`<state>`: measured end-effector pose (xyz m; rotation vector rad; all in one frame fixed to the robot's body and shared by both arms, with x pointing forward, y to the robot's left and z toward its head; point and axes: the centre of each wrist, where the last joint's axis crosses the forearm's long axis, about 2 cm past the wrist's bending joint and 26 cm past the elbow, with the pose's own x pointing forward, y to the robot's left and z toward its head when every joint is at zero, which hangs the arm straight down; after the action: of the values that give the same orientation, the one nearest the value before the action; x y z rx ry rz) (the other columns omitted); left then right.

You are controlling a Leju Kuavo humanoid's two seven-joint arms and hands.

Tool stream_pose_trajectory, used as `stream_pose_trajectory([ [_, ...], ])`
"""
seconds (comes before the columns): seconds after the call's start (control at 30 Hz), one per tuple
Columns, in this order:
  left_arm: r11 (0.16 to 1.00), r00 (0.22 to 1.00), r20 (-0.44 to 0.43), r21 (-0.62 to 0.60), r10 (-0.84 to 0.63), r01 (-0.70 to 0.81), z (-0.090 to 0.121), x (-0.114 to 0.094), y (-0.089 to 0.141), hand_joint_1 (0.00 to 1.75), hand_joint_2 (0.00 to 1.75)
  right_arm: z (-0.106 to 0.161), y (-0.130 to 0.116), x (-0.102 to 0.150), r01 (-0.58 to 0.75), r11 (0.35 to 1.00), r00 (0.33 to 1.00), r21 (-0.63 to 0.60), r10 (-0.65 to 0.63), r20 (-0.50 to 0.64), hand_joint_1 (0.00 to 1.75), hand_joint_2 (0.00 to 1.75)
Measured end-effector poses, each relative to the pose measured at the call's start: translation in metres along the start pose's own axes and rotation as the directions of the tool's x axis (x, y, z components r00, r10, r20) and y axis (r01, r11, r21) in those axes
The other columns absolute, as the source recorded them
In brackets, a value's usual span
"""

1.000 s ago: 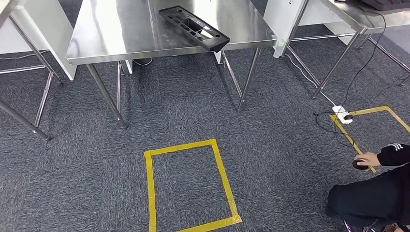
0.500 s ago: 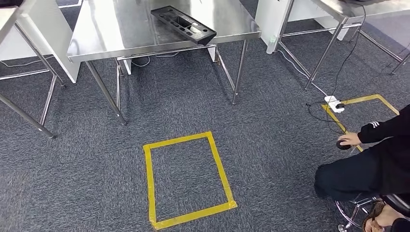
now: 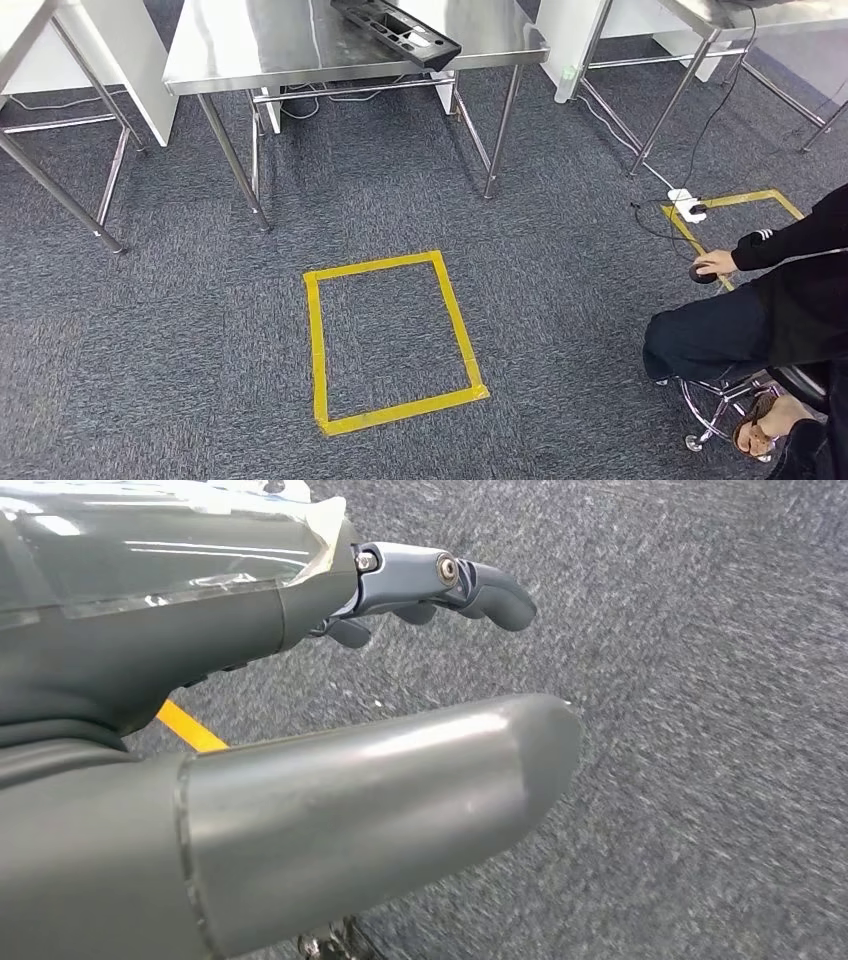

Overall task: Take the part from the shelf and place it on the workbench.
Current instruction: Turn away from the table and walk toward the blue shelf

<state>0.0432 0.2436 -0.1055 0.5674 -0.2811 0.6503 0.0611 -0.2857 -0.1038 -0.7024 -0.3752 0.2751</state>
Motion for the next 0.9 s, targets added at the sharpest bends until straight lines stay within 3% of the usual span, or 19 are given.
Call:
stream_pose_trajectory([
  [0.9,0.999,1.0,0.013,-0.025,-0.028,0.029,-0.0017,-0.0033,0.0043,0.0,0.0,-0.0016,-0.0022,-0.0026,0.053,0.999,0.998,-0.01,-0.053,-0.046,0.0,0.0],
])
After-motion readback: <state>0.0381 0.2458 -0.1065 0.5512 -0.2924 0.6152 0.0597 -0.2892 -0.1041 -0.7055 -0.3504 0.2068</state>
